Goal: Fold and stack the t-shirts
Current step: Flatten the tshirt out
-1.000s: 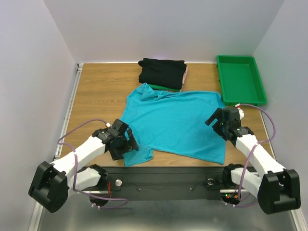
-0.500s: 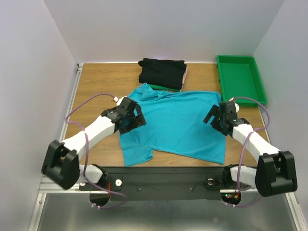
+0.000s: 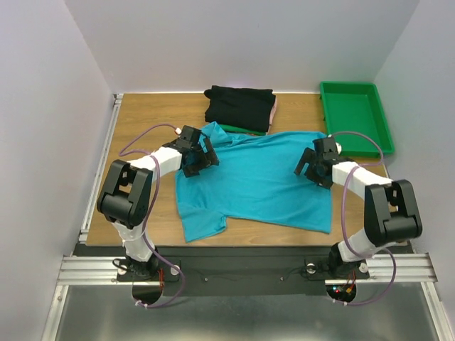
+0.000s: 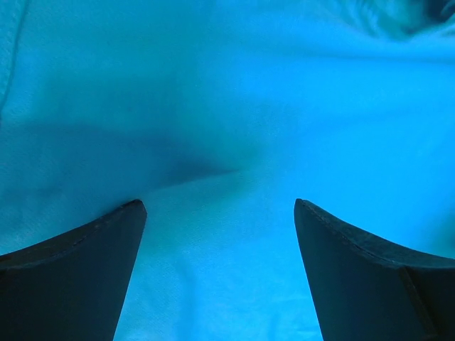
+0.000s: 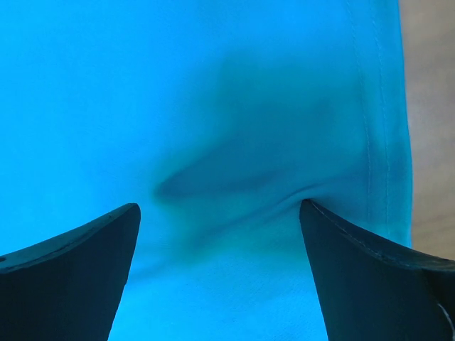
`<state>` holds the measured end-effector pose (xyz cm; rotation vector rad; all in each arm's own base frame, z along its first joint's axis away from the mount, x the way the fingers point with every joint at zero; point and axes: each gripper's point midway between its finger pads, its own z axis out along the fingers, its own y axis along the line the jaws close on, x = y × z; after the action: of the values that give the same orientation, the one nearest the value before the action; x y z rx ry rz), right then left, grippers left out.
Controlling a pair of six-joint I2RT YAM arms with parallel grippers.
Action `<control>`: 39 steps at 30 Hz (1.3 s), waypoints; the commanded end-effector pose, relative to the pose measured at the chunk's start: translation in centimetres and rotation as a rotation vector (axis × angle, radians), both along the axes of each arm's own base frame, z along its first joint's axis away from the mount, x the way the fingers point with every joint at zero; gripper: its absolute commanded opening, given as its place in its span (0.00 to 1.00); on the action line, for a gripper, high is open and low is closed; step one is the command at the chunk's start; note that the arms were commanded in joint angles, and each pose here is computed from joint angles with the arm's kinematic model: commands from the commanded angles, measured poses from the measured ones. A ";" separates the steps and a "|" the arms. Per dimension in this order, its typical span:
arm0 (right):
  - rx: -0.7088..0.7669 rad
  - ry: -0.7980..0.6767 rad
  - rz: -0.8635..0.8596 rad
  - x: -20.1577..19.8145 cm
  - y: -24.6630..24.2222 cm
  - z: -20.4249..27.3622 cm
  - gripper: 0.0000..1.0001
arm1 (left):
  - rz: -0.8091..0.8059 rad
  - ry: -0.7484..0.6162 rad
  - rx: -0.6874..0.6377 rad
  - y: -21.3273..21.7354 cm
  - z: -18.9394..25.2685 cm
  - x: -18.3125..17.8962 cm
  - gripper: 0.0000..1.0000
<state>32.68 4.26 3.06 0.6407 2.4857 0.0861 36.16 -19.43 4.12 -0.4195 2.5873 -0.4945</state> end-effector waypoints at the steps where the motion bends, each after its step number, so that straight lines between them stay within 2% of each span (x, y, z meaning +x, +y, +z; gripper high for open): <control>1: -0.038 -0.064 0.002 4.2 -0.2 0.0 1.00 | -0.041 -0.012 0.002 -0.1 -1.3 1.9 0.98; 6: -0.050 -0.052 0.034 7.6 0.4 -1.2 1.00 | -0.011 -0.019 -0.013 0.5 -2.3 4.9 0.98; 9: -0.045 -0.067 0.036 8.8 0.6 -0.8 1.00 | 0.027 -0.064 -0.022 1.4 -1.1 7.4 0.98; 12: -0.048 -0.127 0.041 9.8 0.6 1.6 1.00 | 0.047 -0.138 -0.015 1.7 1.5 9.2 0.98; 16: -0.020 -0.249 0.078 9.8 1.2 6.8 1.00 | 0.011 -0.260 -0.052 1.0 7.6 9.2 0.99; 18: 0.009 -0.265 0.069 8.4 1.4 7.6 1.00 | 0.008 -0.273 -0.040 1.3 8.8 7.9 0.98; 19: 0.038 -0.317 0.052 7.2 1.4 9.5 1.00 | 0.017 -0.318 -0.033 1.5 10.9 7.2 0.98; 21: 0.058 -0.338 0.023 5.2 1.1 9.9 1.00 | 0.034 -0.295 -0.006 2.4 10.6 4.8 0.98; 23: 0.077 -0.378 -0.031 2.2 0.4 10.3 1.00 | 0.065 -0.329 -0.010 3.2 12.4 2.6 0.98; 24: 0.074 -0.388 -0.054 1.2 0.0 10.3 1.00 | 0.112 -0.279 0.011 4.4 10.4 0.8 0.98; 25: 0.098 -0.410 -0.084 -0.6 -0.3 10.6 1.00 | 0.149 -0.286 0.011 5.4 11.0 -0.7 0.98; 26: 0.104 -0.415 -0.107 -1.4 -0.6 10.4 1.00 | 0.179 -0.209 0.018 6.2 8.3 -3.1 0.98; 28: 0.136 -0.424 -0.143 -3.0 -0.7 10.2 1.00 | 0.176 -0.202 -0.002 6.7 8.1 -5.5 0.98; 32: 0.125 -0.459 -0.266 -5.7 -2.6 9.7 1.00 | 0.221 -0.093 0.007 8.4 4.4 -10.9 0.98; 35: 0.115 -0.492 -0.332 -6.7 -3.7 9.8 1.00 | 0.220 -0.035 -0.034 8.3 2.2 -13.8 0.98; 39: 0.118 -0.451 -0.334 -7.2 -3.5 8.5 1.00 | 0.188 0.037 -0.056 7.3 0.2 -16.0 0.98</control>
<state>25.69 1.51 11.99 0.8871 1.9459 0.2625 21.46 -10.93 4.74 -0.6628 2.5121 -0.4330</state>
